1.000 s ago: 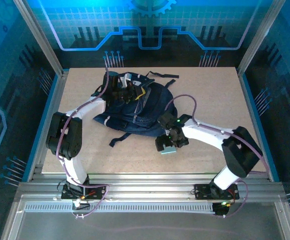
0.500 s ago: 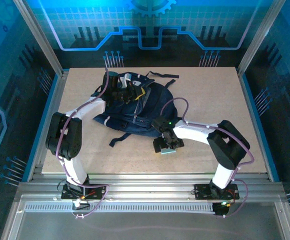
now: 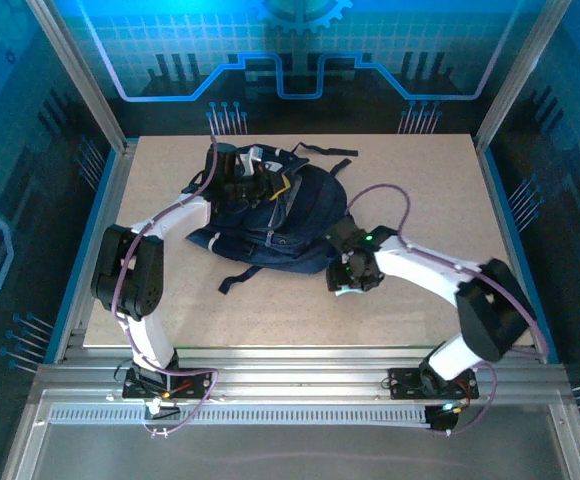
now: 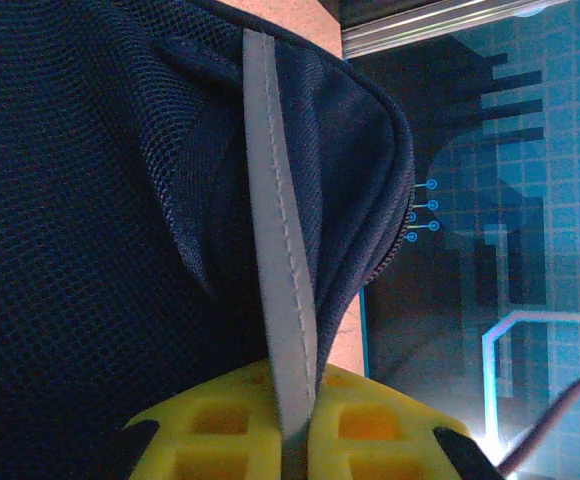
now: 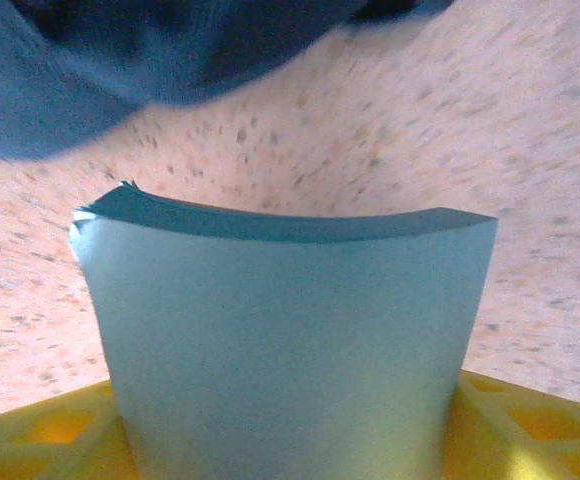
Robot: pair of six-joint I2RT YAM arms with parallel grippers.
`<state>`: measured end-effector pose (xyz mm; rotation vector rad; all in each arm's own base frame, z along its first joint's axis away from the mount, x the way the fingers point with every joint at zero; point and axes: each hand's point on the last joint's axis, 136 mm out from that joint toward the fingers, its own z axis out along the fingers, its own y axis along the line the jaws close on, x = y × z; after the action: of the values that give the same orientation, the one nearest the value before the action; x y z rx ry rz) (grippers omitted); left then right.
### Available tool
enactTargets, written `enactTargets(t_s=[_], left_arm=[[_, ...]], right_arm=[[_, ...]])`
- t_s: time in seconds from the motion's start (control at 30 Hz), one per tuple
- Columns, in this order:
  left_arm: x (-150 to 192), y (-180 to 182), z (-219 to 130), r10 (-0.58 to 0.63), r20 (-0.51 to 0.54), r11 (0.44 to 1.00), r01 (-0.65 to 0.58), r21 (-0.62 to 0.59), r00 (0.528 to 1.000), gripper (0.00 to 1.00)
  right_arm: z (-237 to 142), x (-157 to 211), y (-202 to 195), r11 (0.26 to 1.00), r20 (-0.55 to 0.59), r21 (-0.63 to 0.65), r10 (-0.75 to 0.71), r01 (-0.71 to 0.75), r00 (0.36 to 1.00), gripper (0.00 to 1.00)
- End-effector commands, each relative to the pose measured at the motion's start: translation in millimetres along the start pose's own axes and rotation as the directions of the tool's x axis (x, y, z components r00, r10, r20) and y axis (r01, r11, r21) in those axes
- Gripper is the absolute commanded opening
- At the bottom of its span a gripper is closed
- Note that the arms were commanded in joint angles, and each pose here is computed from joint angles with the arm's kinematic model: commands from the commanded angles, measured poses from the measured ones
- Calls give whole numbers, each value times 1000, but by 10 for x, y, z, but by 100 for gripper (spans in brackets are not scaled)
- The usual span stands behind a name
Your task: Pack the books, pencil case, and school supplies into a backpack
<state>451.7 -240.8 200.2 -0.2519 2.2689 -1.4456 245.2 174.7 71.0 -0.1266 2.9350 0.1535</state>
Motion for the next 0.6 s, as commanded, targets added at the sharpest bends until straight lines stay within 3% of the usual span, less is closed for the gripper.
enactTargets(t_s=[0.0,0.13,0.3,0.57], left_arm=[[-77,-529,-214,107,39,987,-111,120,994,0],[-84,-563,-224,107,41,986,-111,128,993,0],[-83,-588,-229,98,39,985,-102,139,994,0],[-119,-706,-216,82,34,979,-87,182,996,0]], right_arm=[[-415,-237,-62,995,79,-93,46,-38,996,69],[-820,-796,-70,957,224,-273,162,-98,961,70],[-1110,-1564,36,917,353,-382,258,-113,900,71],[-744,-2304,546,888,311,-450,258,-97,915,70]])
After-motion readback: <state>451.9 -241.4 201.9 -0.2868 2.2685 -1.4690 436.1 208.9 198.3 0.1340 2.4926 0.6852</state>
